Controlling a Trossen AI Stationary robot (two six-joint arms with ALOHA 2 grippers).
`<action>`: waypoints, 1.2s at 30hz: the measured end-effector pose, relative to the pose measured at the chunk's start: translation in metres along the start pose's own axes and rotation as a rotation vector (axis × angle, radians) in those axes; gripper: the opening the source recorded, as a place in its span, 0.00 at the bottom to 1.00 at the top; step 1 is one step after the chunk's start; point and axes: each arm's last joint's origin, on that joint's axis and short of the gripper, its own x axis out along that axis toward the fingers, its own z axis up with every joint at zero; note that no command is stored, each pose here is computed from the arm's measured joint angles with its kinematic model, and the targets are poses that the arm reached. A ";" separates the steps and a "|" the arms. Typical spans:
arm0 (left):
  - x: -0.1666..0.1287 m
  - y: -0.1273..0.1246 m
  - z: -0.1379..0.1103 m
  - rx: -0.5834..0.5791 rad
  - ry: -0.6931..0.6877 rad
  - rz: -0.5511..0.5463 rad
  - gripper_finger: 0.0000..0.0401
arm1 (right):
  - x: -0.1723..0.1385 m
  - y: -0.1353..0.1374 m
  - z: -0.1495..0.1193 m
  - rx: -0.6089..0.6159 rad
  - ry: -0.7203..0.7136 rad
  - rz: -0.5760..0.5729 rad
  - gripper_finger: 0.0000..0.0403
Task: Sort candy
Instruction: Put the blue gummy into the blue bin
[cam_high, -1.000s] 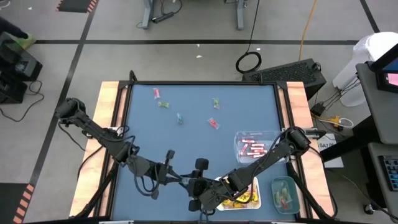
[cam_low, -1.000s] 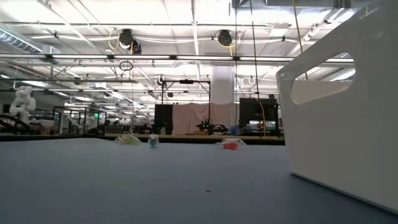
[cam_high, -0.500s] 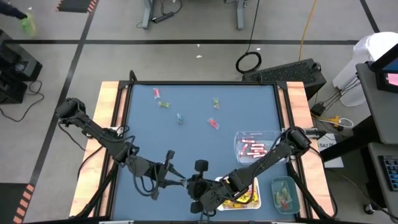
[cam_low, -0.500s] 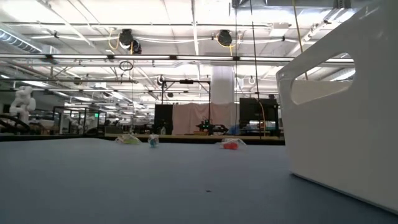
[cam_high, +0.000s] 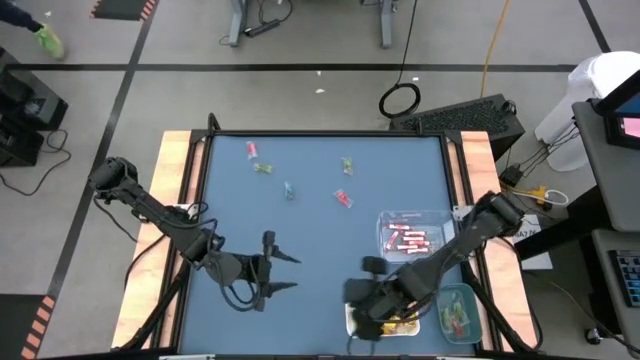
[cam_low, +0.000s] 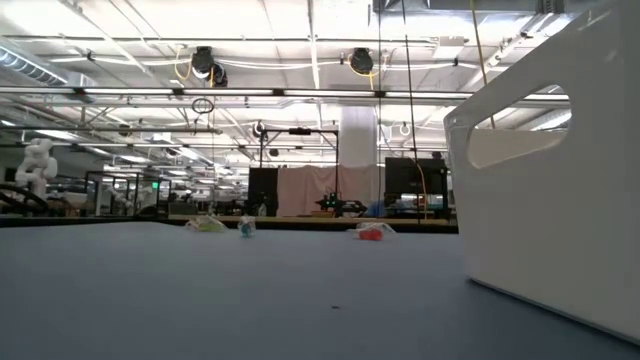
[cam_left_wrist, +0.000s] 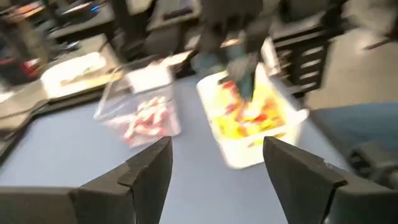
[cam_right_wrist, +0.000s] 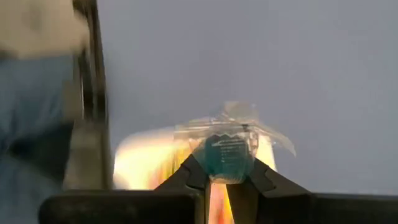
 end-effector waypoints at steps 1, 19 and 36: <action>0.000 0.002 -0.002 -0.003 0.018 0.028 0.64 | -0.008 -0.002 -0.007 0.035 0.070 0.005 0.08; 0.010 0.025 -0.022 -0.051 0.188 0.184 0.64 | -0.084 0.013 -0.127 0.243 0.582 -0.305 0.08; 0.031 0.030 -0.039 -0.047 0.260 0.226 0.64 | -0.048 0.005 -0.198 0.279 0.878 -0.427 0.09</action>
